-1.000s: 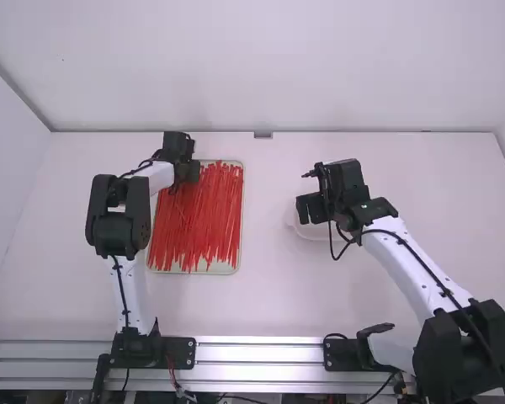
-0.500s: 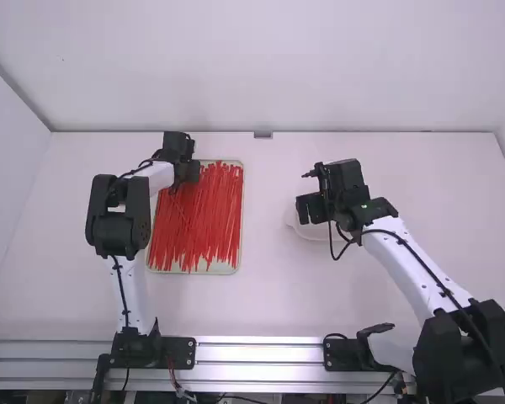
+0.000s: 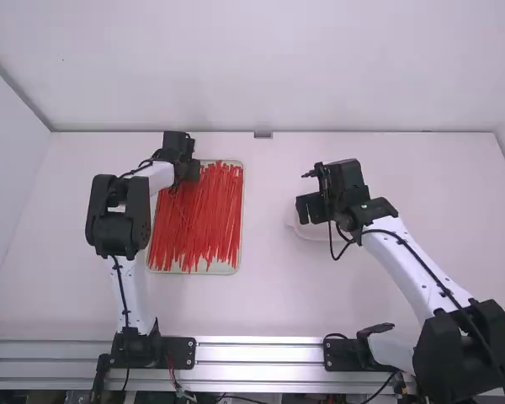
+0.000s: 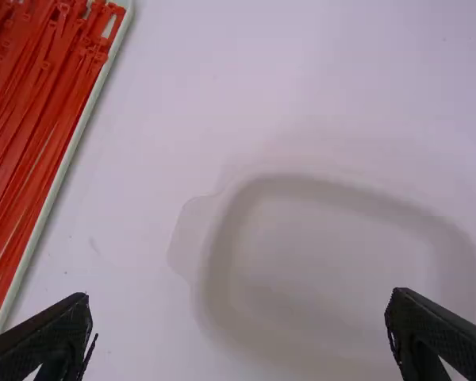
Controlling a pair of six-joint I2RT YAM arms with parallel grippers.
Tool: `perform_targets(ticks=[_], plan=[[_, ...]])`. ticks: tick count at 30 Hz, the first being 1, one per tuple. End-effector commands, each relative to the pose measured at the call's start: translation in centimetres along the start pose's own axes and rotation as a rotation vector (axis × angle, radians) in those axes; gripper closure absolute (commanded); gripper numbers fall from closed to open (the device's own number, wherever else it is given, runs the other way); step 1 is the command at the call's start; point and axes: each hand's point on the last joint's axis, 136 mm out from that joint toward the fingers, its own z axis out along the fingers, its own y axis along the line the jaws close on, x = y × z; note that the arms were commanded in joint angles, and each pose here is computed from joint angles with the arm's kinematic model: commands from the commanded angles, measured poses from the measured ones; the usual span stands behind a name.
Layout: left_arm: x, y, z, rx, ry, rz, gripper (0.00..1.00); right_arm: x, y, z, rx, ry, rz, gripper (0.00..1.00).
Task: Fasten the cable tie
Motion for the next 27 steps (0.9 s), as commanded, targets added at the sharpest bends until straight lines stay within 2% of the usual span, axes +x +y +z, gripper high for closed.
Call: perform_targets(ticks=[1,23,27], plan=[[-0.30,0.11,-0.76,-0.005,-0.011,0.007,0.79,-1.42,0.09,-0.57,-0.005,-0.032,0.003,0.02],[0.29,0.35,-0.54,-0.010,-0.008,0.001,0.79,-1.42,0.28,-0.56,-0.008,-0.032,-0.002,0.02],[0.33,0.47,-0.53,-0.012,-0.006,-0.002,0.88,-1.40,0.27,-0.56,-0.008,-0.031,-0.002,0.02]])
